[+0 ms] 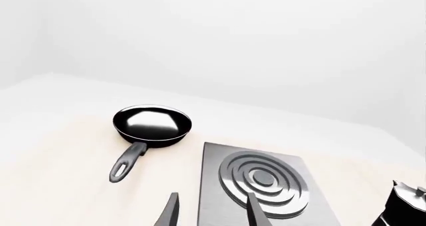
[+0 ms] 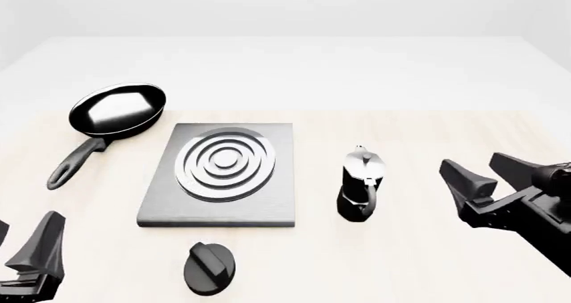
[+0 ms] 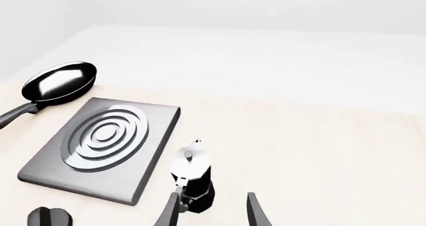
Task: Turn on the stove and put the moka pot on it.
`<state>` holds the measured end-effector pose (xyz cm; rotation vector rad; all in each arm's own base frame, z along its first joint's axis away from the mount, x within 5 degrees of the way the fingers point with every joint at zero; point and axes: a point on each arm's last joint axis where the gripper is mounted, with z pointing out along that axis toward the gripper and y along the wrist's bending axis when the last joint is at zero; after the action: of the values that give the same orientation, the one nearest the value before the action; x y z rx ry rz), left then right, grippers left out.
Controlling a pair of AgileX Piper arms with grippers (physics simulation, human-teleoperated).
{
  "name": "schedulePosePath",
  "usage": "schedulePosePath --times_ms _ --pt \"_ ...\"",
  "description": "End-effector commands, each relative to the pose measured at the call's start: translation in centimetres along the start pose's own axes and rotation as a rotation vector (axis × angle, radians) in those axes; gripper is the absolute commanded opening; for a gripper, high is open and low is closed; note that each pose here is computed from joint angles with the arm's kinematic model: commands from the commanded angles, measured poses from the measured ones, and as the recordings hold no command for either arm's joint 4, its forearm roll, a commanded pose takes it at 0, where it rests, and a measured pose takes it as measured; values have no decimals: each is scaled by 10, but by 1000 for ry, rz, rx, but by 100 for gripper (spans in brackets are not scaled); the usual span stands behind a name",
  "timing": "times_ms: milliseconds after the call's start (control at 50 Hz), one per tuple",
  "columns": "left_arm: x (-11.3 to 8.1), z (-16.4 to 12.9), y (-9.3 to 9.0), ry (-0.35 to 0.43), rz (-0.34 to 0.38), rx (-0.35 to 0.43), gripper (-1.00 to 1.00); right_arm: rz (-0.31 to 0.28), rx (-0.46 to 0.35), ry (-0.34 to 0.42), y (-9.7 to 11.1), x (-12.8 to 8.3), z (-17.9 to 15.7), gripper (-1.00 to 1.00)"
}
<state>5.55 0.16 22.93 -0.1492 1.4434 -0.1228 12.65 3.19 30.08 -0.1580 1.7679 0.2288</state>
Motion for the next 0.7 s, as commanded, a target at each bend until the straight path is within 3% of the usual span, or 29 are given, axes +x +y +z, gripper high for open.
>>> schedulePosePath --times_ms 20,700 --pt "2 -1 0 -8 -3 4 100 2 -39 29 6 4 15 100" --pt "5 1 0 2 -14 13 100 27 -85 92 15 32 59 100"
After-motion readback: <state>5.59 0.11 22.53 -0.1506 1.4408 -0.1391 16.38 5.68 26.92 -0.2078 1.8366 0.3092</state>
